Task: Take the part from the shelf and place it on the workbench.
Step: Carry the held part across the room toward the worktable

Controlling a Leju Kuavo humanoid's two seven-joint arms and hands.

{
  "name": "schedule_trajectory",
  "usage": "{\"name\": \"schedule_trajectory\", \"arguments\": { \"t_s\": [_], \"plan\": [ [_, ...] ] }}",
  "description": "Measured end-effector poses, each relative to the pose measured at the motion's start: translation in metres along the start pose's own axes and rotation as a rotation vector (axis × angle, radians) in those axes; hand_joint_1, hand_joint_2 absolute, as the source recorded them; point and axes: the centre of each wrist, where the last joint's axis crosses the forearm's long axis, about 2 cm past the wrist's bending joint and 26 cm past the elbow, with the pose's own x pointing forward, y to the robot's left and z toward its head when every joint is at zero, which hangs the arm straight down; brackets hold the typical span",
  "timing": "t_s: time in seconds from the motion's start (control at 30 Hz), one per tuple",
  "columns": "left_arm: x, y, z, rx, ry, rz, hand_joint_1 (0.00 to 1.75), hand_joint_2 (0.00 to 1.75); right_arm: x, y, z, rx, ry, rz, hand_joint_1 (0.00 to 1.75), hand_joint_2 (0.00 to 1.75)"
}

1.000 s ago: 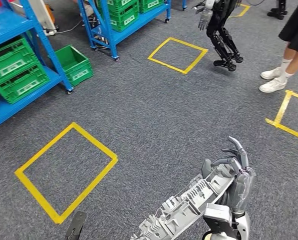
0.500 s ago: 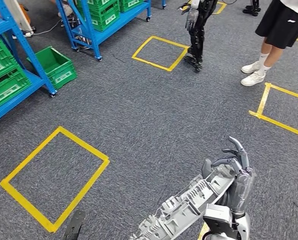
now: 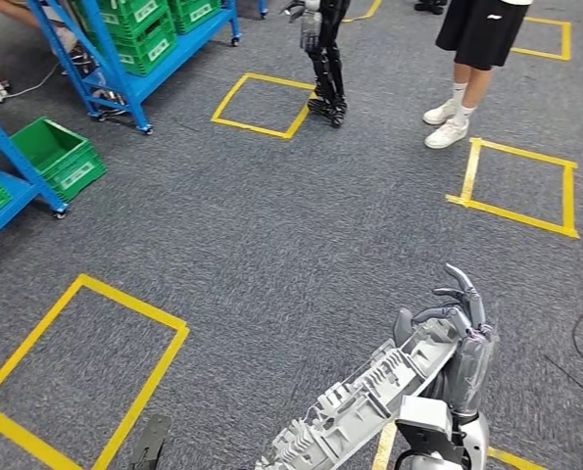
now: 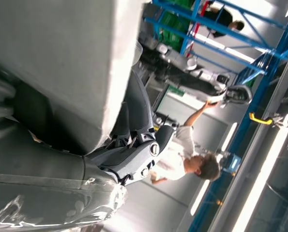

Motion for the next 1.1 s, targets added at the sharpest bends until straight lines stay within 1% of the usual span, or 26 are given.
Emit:
{"name": "schedule_trajectory", "arguments": {
  "t_s": [0.77, 1.1],
  "plan": [
    [0.003, 0.0018, -0.0014, 0.001, -0.005, -0.007, 0.0, 1.75, 0.001, 0.0004, -0.0007, 0.0, -0.003, -0.002, 1.75, 1.75],
    [-0.0014, 0.005, -0.0004, 0.004, 0.008, -0.017, 0.0, 1.75, 0.0014, -0.0003, 0.0031, 0.005, 0.0, -0.003, 1.75, 1.75]
  ]
}}
